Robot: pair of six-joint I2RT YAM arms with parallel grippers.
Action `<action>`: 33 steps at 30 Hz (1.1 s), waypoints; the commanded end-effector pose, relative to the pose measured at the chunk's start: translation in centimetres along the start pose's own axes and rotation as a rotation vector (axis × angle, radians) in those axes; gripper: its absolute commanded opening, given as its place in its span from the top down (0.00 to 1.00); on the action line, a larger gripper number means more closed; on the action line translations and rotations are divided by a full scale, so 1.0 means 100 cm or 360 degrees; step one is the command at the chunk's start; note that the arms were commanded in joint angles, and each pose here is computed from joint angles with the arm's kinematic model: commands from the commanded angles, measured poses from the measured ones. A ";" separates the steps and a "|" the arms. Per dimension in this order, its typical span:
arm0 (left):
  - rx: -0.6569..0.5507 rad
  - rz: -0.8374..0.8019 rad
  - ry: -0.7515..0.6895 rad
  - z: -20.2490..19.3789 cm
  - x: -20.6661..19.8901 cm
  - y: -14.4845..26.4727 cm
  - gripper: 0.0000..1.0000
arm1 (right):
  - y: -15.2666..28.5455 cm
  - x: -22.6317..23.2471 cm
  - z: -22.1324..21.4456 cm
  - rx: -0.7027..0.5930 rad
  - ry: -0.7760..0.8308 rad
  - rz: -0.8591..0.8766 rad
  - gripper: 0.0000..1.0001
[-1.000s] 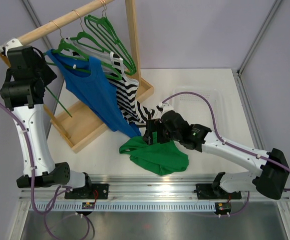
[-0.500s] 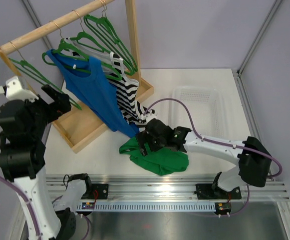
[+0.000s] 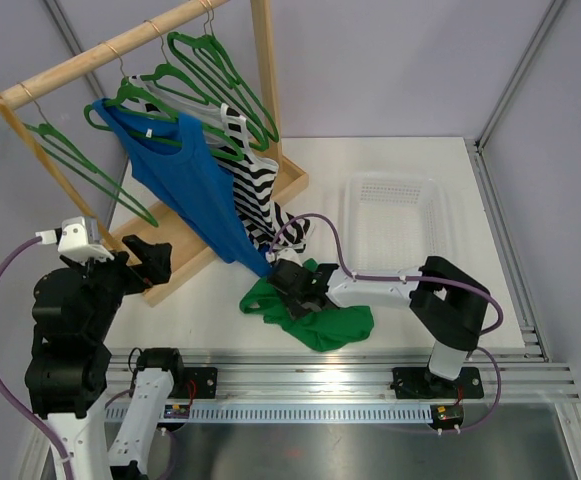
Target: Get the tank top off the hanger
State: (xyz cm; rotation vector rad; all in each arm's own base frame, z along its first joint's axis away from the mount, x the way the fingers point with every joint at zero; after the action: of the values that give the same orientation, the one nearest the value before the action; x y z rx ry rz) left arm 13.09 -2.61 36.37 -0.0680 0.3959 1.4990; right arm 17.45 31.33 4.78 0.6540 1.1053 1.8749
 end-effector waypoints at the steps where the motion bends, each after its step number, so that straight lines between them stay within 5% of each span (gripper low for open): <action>1: -0.0054 0.0077 -0.0100 0.001 0.011 -0.002 0.01 | -0.006 0.008 -0.005 0.0040 -0.0020 0.0020 0.58; 3: -0.0052 0.0139 -0.0124 -0.002 0.018 -0.003 0.01 | 0.004 0.009 0.000 0.0008 -0.0021 0.0054 0.71; 5: -0.0049 0.0136 -0.0138 -0.004 0.019 -0.003 0.01 | 0.014 0.008 0.005 -0.0014 -0.0012 0.0065 1.00; 16: -0.0072 0.0184 -0.0155 -0.001 0.024 -0.002 0.01 | 0.148 -0.021 0.087 -0.0507 -0.0066 -0.0035 1.00; 25: -0.0125 0.0318 -0.0090 0.006 0.034 0.006 0.01 | 0.259 -0.097 0.146 -0.0877 -0.0218 -0.0382 1.00; 33: -0.0152 0.0389 -0.0043 0.015 0.037 0.012 0.01 | 0.272 -0.193 0.177 -0.0971 -0.0503 -0.0595 1.00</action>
State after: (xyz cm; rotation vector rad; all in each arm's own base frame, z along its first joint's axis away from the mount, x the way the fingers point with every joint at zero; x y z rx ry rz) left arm 12.85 0.79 34.97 -0.0077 0.3420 1.7138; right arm 28.14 17.91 35.32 0.3757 0.4224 1.6474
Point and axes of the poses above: each gripper's point midway between its finger pads, its own y axis back along the fingers, its own x axis along the line the jaws close on, z = x × y, the point moved 3 cm from there along y, back along the fingers, and after that the axes turned 3 degrees about -y, right-handed, at the moved point
